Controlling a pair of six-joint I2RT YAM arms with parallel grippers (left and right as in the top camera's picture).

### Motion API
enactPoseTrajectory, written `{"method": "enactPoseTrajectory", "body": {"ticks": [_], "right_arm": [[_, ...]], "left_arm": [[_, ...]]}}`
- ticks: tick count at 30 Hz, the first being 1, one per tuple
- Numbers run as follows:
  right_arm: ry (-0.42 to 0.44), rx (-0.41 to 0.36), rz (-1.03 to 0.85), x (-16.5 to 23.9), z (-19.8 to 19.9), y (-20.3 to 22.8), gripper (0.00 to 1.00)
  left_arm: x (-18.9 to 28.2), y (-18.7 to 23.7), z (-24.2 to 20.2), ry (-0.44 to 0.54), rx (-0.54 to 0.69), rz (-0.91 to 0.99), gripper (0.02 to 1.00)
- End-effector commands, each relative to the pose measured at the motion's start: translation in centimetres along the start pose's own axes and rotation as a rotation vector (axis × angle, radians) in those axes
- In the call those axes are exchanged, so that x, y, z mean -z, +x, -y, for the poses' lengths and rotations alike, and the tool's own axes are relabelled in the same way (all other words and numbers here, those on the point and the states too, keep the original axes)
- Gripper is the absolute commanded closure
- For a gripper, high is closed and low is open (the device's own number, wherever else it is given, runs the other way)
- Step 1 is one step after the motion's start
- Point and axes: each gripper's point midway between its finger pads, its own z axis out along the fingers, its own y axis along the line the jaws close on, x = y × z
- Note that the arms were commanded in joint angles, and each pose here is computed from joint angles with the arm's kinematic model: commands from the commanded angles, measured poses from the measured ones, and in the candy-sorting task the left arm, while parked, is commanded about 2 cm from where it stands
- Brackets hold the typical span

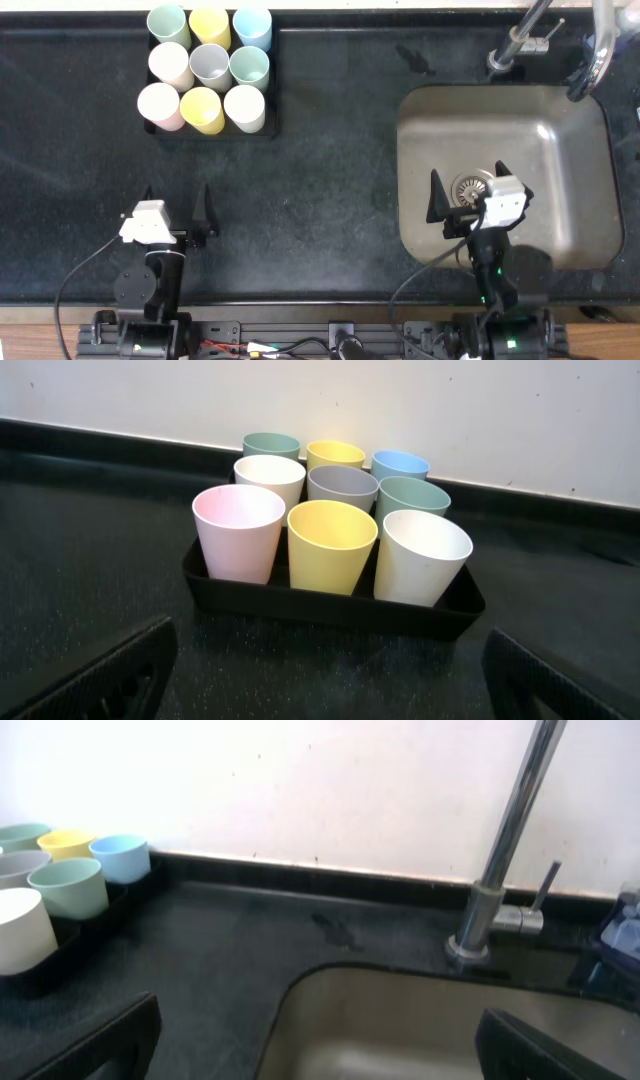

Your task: Store Cups

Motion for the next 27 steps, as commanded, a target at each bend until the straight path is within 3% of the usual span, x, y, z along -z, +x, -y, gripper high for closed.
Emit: {"method": "enactPoseTrajectory", "body": {"ticks": [1, 15, 27], "right_arm": [[-0.002, 0.012, 0.069, 0.6, -0.2, 0.3, 0.005], [-0.003, 0.014, 0.097, 0.1, -0.2, 4.3, 0.005], [0.005, 0.008, 0.113, 0.1, -0.1, 4.7, 0.005]], "left_arm": [[0.1, -0.1, 0.3, 0.017, -0.019, 0.004, 0.018], [0.1, -0.1, 0.3, 0.017, -0.019, 0.004, 0.018], [0.1, -0.1, 0.3, 0.017, -0.019, 0.004, 0.018]]}}
